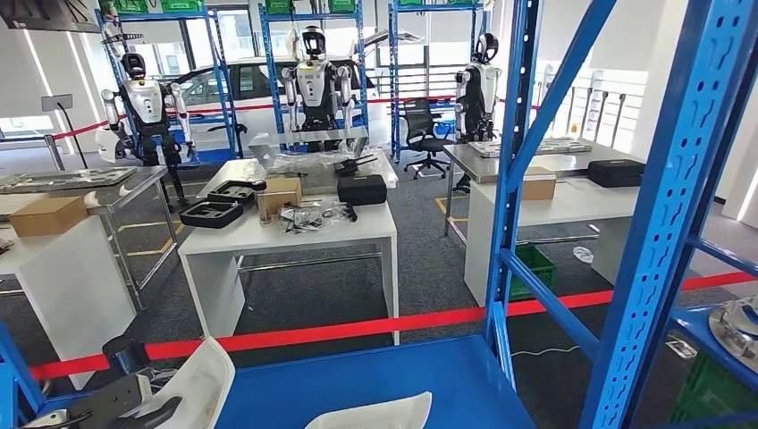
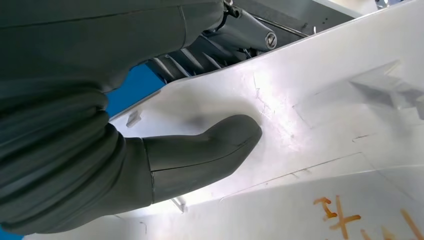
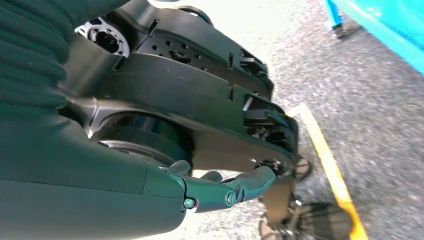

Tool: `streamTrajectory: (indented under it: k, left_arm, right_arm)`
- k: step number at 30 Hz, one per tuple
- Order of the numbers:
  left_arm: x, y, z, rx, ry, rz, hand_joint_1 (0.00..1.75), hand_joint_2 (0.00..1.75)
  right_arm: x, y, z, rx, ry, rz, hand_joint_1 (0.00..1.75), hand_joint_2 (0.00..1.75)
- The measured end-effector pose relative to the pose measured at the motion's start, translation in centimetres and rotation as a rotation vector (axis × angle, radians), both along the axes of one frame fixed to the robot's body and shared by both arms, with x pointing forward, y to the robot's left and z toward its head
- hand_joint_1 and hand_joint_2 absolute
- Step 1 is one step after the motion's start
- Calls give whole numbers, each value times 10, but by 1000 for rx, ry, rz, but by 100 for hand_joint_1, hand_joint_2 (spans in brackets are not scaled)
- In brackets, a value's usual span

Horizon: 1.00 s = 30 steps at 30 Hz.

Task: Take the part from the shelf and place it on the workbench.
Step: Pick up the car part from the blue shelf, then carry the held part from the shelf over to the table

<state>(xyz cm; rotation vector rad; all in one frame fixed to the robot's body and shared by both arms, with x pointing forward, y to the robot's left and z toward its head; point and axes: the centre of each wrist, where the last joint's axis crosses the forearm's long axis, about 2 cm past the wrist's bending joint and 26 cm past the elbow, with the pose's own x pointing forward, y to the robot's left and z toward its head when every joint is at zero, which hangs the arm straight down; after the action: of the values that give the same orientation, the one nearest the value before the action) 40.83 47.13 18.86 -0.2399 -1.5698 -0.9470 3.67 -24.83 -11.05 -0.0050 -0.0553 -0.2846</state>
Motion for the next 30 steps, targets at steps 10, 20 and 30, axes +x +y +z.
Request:
streamTrajectory:
  k: [10,20,30]
  left_arm:
    - [2,-9,-4,-8,3,-15,175,175]
    - [0,-4,-3,-21,-8,-1,175,175]
    - [3,-4,1,-28,-22,6,175,175]
  right_arm:
    - [1,-1,0,-5,4,-3,0,175]
    - [3,-1,0,-7,4,1,0,175]
    - [2,1,0,-8,1,10,0,175]
